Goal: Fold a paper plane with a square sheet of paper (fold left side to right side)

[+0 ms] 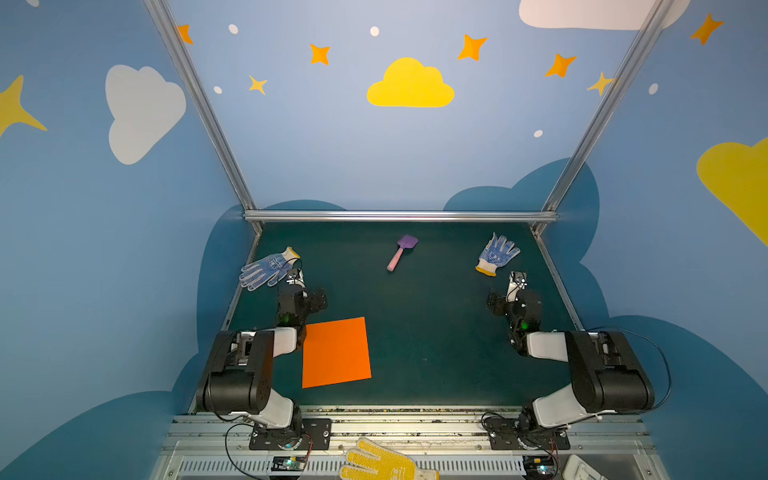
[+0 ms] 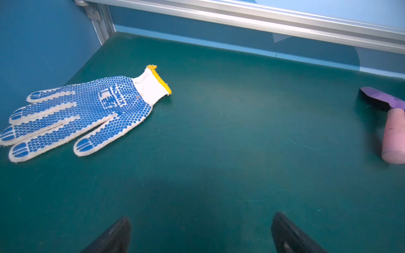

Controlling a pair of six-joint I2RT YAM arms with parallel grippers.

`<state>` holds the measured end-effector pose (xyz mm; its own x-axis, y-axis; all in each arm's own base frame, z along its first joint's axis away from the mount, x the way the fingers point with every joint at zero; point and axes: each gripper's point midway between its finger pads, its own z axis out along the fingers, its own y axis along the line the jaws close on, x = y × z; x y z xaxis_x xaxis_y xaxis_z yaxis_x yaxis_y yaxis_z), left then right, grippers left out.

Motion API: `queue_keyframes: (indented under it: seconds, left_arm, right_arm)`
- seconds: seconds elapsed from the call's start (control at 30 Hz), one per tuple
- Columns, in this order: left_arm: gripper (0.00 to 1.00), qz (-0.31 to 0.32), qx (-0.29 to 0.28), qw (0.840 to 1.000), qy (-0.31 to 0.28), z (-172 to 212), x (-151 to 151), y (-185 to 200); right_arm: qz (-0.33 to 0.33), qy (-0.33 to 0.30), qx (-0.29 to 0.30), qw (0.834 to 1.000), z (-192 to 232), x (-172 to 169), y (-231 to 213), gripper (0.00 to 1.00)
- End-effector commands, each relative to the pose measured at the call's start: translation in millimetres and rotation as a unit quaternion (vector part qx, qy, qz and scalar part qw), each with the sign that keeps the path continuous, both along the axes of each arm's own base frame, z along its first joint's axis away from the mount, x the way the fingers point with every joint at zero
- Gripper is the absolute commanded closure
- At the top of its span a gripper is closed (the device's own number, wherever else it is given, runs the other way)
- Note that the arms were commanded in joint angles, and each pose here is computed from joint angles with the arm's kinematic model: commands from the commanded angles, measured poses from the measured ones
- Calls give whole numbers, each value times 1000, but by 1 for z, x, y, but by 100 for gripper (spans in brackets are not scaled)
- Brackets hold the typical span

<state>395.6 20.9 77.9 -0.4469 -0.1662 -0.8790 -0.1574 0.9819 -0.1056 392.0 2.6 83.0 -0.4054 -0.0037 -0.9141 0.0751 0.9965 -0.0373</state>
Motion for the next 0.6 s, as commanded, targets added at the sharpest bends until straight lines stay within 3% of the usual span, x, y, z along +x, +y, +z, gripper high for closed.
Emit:
queue_keyframes:
  seconds: [0.0, 0.57]
  left_arm:
    - [0, -4, 1, 1000, -5, 2, -2, 0]
    - [0, -4, 0, 1000, -5, 2, -1, 0]
  right_arm:
    - [-4, -14, 5, 1000, 8, 0, 0, 3]
    - [-3, -14, 5, 1000, 8, 0, 0, 3]
